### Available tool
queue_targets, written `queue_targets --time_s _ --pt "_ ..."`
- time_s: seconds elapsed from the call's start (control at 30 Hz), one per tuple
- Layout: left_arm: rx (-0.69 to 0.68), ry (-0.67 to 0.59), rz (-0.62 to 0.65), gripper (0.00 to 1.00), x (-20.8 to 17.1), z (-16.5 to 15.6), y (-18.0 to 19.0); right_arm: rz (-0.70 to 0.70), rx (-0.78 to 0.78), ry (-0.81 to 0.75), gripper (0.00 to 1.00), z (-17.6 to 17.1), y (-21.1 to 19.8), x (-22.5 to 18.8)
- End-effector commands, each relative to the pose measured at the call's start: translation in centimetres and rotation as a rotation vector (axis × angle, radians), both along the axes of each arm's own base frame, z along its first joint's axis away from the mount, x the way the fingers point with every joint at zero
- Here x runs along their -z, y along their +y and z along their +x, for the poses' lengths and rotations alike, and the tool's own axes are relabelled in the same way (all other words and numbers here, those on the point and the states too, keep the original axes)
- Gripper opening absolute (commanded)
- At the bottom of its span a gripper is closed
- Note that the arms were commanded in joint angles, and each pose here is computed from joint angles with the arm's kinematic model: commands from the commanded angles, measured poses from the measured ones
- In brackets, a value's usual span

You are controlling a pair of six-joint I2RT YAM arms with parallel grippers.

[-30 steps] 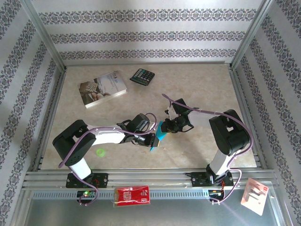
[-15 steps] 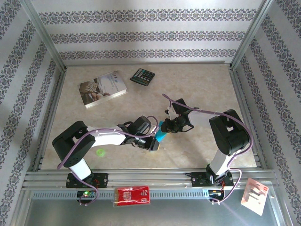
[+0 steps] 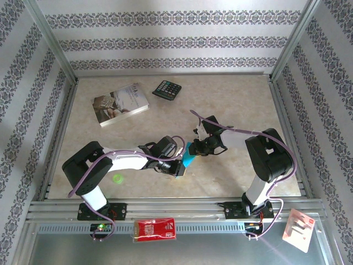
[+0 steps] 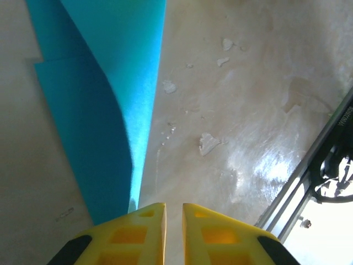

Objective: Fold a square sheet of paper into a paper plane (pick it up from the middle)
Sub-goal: Fold the wing for the fifth time at the center of the table.

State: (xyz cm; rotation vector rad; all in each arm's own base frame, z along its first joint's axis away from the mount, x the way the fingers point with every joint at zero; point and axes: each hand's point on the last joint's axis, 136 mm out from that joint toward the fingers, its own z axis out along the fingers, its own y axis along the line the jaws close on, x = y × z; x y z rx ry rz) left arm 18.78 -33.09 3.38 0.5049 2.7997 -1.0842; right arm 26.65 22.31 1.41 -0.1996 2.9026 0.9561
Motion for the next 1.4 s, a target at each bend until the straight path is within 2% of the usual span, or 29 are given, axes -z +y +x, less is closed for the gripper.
queue_targets --time_s 0.0,0.8,1.37 --pt "-0.011 -0.005 0.020 0.14 0.5 0.7 0.4 -0.086 0.011 0.070 0.24 -1.4 -1.6 2.6" --pt "-0.027 0.039 0.013 0.12 1.9 0.8 0.9 -0.090 0.012 0.070 0.24 -1.5 -1.8 2.6" --pt "-0.085 0.148 0.076 0.10 4.1 -1.7 3.4 -0.133 0.033 0.090 0.23 -1.6 -2.4 3.3"
